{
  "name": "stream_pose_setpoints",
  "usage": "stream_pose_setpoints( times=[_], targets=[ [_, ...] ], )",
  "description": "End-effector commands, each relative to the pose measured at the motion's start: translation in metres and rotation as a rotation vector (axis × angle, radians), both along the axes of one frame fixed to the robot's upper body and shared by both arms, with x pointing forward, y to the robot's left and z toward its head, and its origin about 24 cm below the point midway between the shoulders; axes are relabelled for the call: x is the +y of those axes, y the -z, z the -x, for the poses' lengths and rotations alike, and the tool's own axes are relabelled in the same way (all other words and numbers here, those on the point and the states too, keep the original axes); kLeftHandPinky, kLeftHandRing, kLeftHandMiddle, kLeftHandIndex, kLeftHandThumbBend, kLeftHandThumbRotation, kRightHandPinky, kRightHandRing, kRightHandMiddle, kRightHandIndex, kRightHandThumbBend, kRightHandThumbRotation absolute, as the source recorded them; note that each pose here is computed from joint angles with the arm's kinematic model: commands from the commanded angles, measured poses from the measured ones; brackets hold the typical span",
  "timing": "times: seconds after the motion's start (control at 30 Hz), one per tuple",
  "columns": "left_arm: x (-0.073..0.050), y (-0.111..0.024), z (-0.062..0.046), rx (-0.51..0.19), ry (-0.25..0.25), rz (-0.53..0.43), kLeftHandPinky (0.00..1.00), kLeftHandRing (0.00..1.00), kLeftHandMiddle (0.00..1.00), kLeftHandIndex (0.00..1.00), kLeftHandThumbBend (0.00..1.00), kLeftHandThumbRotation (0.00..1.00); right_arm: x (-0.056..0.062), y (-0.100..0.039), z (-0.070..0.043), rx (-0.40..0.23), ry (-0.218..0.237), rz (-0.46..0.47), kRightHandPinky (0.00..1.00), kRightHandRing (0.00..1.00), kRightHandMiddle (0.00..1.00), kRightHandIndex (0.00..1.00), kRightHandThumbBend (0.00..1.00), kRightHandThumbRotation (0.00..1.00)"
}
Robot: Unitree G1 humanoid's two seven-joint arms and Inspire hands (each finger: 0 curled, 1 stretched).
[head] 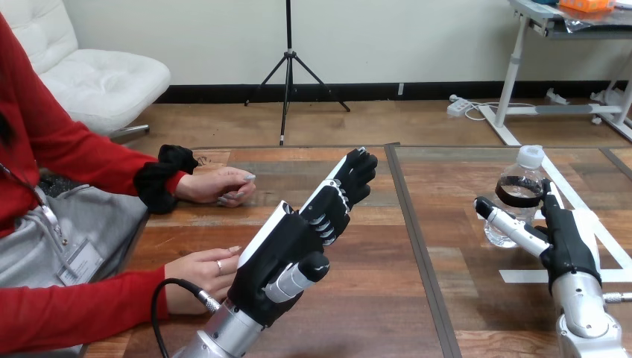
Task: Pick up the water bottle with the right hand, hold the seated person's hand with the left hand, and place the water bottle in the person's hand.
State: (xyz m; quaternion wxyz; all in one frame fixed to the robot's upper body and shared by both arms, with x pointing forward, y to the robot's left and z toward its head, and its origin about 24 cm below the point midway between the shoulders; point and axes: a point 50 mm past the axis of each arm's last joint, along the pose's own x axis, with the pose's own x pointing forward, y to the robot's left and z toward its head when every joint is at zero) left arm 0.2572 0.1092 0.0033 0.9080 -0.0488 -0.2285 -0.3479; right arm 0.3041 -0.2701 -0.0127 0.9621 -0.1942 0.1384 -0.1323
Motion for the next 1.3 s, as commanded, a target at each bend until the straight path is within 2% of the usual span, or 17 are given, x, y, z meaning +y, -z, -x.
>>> stream_pose_setpoints(
  times=[0.0, 0.1, 0.3, 0.4, 0.63, 0.73, 0.8, 0.93, 1.1, 1.27],
  targets=[
    [0.000, -0.014, -0.008, -0.070, -0.012, 0.024, 1.00, 1.00, 1.00, 1.00, 1.00, 0.83, 0.001, -0.034, -0.028, -0.091, -0.013, 0.019, 0.92, 0.99, 1.00, 1.00, 1.00, 0.50],
    [0.001, -0.014, -0.007, -0.075, -0.017, 0.024, 1.00, 1.00, 1.00, 1.00, 1.00, 0.82, 0.002, -0.035, -0.029, -0.091, -0.013, -0.011, 0.93, 0.99, 1.00, 1.00, 1.00, 0.47],
    [0.004, -0.015, -0.006, -0.094, -0.032, 0.028, 1.00, 1.00, 1.00, 1.00, 1.00, 0.81, 0.003, -0.037, -0.032, -0.085, -0.014, -0.002, 0.94, 1.00, 1.00, 1.00, 1.00, 0.44],
    [0.006, -0.014, -0.006, -0.087, -0.027, 0.031, 1.00, 1.00, 1.00, 1.00, 1.00, 0.81, 0.003, -0.038, -0.033, -0.077, -0.005, 0.007, 0.95, 1.00, 1.00, 1.00, 1.00, 0.42],
    [0.010, -0.014, -0.003, -0.101, -0.058, 0.040, 1.00, 1.00, 1.00, 1.00, 1.00, 0.80, 0.004, -0.039, -0.036, -0.053, 0.028, 0.063, 0.91, 0.96, 0.97, 1.00, 1.00, 0.42],
    [0.012, -0.013, -0.003, -0.101, -0.062, 0.038, 1.00, 1.00, 1.00, 1.00, 1.00, 0.80, 0.004, -0.040, -0.037, -0.052, 0.046, 0.075, 0.88, 0.94, 0.95, 0.99, 1.00, 0.41],
    [0.012, -0.013, -0.002, -0.102, -0.064, 0.038, 1.00, 1.00, 1.00, 1.00, 1.00, 0.80, 0.005, -0.040, -0.037, -0.063, 0.049, 0.069, 0.86, 0.92, 0.93, 0.97, 1.00, 0.35],
    [0.014, -0.013, -0.001, -0.102, -0.069, 0.053, 0.99, 1.00, 1.00, 1.00, 1.00, 0.79, 0.005, -0.041, -0.038, -0.066, 0.073, 0.065, 0.82, 0.88, 0.89, 0.93, 1.00, 0.32],
    [0.016, -0.013, 0.000, -0.110, -0.071, 0.053, 0.99, 1.00, 1.00, 1.00, 1.00, 0.79, 0.006, -0.041, -0.038, -0.089, 0.087, 0.033, 0.69, 0.79, 0.83, 0.85, 1.00, 0.20],
    [0.018, -0.013, 0.001, -0.111, -0.071, 0.056, 0.99, 1.00, 1.00, 1.00, 1.00, 0.79, 0.007, -0.041, -0.038, -0.095, 0.102, 0.030, 0.63, 0.75, 0.79, 0.79, 1.00, 0.12]
  ],
)
